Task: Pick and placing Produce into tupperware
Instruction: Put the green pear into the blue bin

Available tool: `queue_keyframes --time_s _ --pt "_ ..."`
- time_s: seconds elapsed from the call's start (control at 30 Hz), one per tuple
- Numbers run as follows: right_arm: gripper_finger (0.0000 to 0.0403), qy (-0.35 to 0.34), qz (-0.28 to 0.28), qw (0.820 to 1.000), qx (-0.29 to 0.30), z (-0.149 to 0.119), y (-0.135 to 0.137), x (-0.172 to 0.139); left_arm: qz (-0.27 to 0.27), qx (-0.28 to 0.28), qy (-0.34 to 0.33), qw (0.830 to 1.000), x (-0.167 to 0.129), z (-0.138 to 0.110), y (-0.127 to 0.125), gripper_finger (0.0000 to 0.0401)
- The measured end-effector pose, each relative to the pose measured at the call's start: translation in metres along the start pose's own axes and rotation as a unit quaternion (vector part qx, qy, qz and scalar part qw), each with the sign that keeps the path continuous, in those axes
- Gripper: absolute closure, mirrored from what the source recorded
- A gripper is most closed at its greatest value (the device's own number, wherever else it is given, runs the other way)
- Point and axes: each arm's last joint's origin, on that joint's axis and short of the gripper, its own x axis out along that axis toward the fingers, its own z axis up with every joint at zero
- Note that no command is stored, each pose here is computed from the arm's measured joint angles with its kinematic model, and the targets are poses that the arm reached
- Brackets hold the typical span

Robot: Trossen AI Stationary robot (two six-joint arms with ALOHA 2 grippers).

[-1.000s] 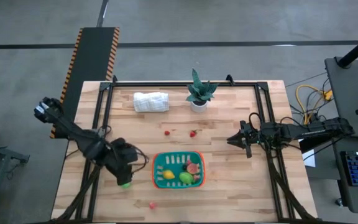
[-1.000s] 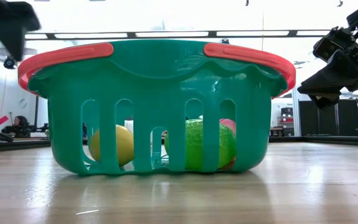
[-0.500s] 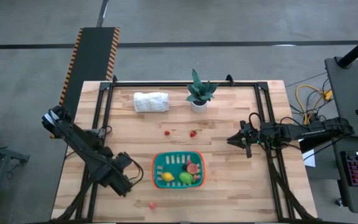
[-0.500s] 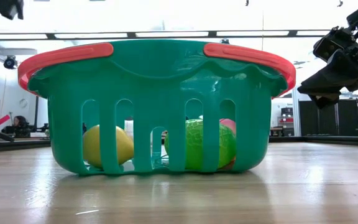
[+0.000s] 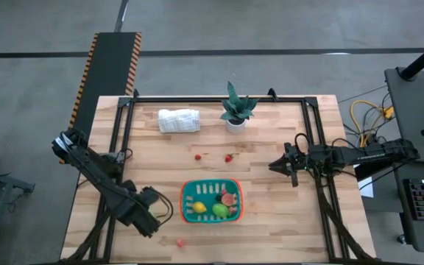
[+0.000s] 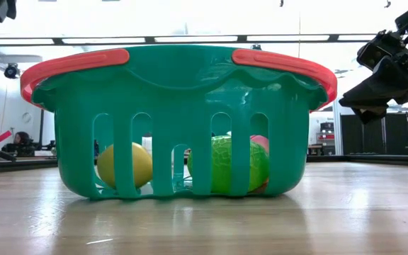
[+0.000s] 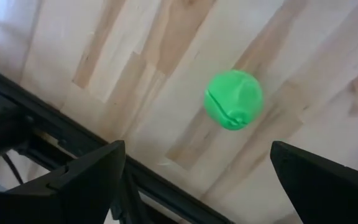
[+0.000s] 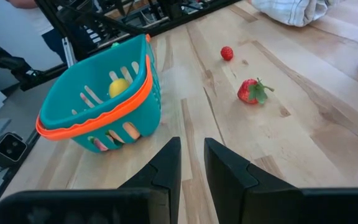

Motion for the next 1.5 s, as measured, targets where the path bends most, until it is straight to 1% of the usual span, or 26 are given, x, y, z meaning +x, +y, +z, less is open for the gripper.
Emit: queue_keyframes --time_s 0.07,0.3,0.5,0.63,0.8,0.87,0.97,1.17,1.4,1.5 --pt "0.0339 0.000 0.000 1.000 0.000 0.000 0.000 0.000 0.001 0.008 0.000 1.000 0.001 0.000 0.000 0.0015" --pt "0.0339 0.000 0.000 1.000 0.002 0.000 0.000 0.000 0.013 0.068 0.005 0.998 0.007 0.001 -0.003 0.0015" --pt "0.0339 0.000 0.000 1.000 0.005 0.000 0.000 0.000 0.020 0.102 0.004 0.995 0.015 0.002 -0.011 0.0015" --pt "0.0339 0.000 0.000 1.000 0.006 0.000 0.000 0.000 0.034 0.139 0.006 0.990 0.023 0.002 -0.017 0.0015" --pt "0.0339 -0.002 0.001 1.000 0.006 0.000 0.000 0.000 0.059 0.191 0.016 0.980 0.037 -0.001 -0.024 0.0015" --pt "0.0339 -0.002 0.000 1.000 0.007 0.000 0.000 0.000 0.067 0.204 0.021 0.976 0.041 0.000 -0.026 0.0015" --pt "0.0339 -0.001 0.000 1.000 0.007 0.000 0.000 0.000 0.072 0.207 0.024 0.975 0.045 0.000 -0.028 0.0015" --pt "0.0339 -0.001 0.000 1.000 0.007 0.000 0.000 0.000 0.058 0.216 0.009 0.975 0.047 0.001 -0.031 0.0015" --pt "0.0339 0.000 0.000 1.000 0.006 0.000 0.000 0.000 0.016 0.240 -0.015 0.970 0.049 0.004 -0.039 0.0015" --pt "0.0339 0.000 0.000 1.000 0.006 0.000 0.000 0.000 0.013 0.244 -0.016 0.970 0.054 0.004 -0.039 0.0015"
